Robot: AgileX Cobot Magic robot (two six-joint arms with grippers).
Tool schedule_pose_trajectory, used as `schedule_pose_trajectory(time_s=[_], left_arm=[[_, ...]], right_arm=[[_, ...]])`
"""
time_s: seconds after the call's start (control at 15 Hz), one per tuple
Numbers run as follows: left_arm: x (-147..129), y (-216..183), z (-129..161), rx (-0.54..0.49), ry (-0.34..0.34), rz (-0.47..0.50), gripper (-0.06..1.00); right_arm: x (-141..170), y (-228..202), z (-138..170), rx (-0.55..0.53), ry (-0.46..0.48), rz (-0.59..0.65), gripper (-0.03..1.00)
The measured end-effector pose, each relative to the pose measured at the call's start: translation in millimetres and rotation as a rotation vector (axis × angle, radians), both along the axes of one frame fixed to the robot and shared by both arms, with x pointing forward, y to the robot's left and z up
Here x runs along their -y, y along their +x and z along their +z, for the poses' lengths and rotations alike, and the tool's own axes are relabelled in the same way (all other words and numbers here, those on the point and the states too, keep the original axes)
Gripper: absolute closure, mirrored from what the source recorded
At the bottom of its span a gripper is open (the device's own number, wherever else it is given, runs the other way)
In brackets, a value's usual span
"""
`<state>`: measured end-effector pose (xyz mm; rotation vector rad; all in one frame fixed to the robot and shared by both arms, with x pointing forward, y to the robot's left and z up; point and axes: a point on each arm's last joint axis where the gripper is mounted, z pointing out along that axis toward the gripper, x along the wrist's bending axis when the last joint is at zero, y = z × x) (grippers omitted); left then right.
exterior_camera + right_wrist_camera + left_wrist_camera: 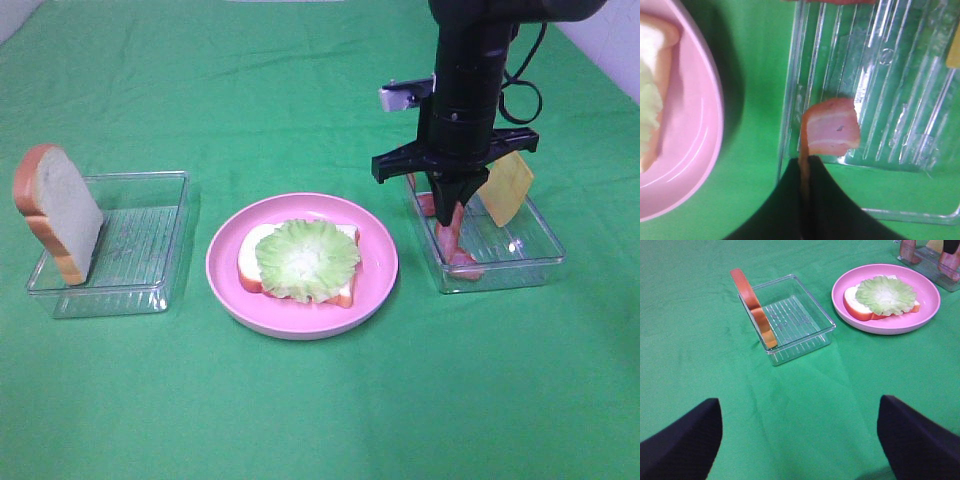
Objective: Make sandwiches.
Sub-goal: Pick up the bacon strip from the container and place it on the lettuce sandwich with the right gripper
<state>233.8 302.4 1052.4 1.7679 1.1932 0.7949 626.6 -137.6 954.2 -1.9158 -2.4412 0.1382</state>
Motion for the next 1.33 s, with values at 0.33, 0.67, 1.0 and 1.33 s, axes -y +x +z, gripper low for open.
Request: schedule_pose_trajectory(time_s=[0.33, 0.67, 1.0, 1.33], left_arm=[[0, 0, 0, 0.000, 0.000, 0.000, 0.14], [0, 0, 0, 0.000, 0.000, 0.000, 0.14], [0, 0, 0, 0.000, 0.000, 0.000, 0.14], [0, 0, 0, 0.000, 0.000, 0.000, 0.14]], right_arm=[[3, -14, 64, 0.125, 0.090, -0.010, 0.97], [-10, -33, 103, 0.131, 0.320, 0.031, 0.97], [-41, -43, 88, 0.074, 0.724, 0.082, 0.97], [-59, -37, 68, 0.052, 0.957, 0.059, 0.97]])
